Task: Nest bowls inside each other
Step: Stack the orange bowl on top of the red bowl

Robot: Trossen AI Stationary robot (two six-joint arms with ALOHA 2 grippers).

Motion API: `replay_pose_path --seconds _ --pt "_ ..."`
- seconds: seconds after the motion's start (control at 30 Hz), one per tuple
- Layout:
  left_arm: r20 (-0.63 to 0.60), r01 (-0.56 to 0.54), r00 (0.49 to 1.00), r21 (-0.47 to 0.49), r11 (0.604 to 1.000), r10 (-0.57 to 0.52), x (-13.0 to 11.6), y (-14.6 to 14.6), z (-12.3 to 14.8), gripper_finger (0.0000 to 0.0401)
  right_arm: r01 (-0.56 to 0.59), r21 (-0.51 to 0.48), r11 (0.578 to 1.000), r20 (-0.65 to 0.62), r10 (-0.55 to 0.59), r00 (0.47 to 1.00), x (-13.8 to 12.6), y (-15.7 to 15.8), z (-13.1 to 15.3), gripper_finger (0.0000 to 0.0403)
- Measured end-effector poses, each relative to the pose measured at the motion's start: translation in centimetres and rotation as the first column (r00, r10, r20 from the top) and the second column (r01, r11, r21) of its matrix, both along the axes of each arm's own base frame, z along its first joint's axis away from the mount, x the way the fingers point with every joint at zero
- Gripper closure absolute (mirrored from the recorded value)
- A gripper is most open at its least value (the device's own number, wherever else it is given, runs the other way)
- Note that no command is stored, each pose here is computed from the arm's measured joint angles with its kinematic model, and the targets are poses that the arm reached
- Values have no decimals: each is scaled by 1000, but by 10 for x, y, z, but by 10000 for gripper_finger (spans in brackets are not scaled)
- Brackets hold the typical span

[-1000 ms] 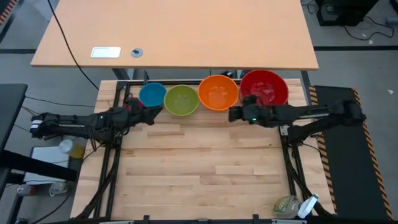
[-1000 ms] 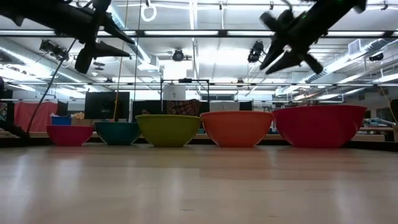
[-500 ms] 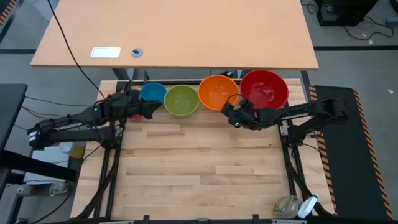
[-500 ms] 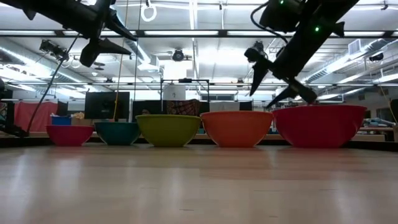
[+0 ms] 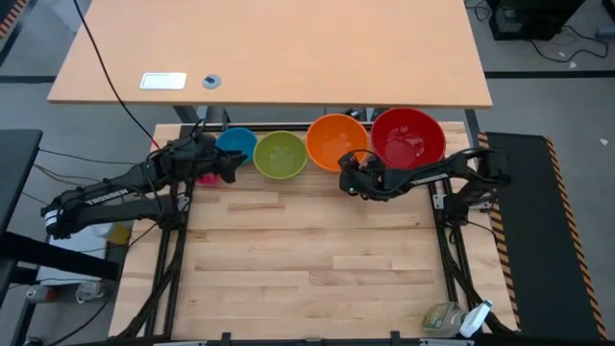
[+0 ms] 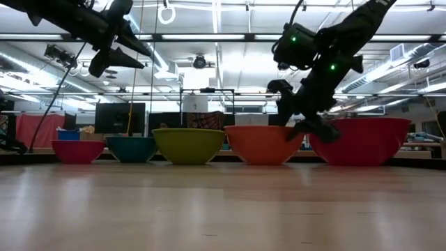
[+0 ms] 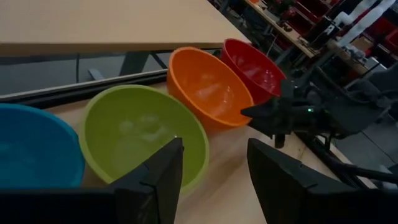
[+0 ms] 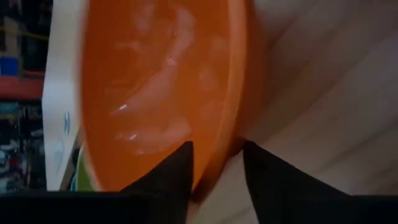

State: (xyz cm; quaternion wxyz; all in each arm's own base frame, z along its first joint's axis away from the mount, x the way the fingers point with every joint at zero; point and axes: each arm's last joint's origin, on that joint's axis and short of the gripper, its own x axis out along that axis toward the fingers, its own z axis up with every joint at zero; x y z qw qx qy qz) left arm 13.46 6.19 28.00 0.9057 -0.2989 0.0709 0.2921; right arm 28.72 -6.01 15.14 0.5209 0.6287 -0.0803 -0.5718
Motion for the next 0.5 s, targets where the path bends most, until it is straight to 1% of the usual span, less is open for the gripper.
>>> replay_pose_path --seconds 0.13,0.23,0.5 --pt "6 31 999 -7 999 -31 1 -1 0 218 36 12 999 8 -36 999 0 -1 -5 313" --pt "6 41 999 -8 999 -41 1 -1 0 218 52 -10 999 9 -52 999 -1 -2 -4 337" --pt "-2 47 999 7 999 -47 1 -1 0 218 61 -18 998 13 -61 998 -1 -4 -3 363"
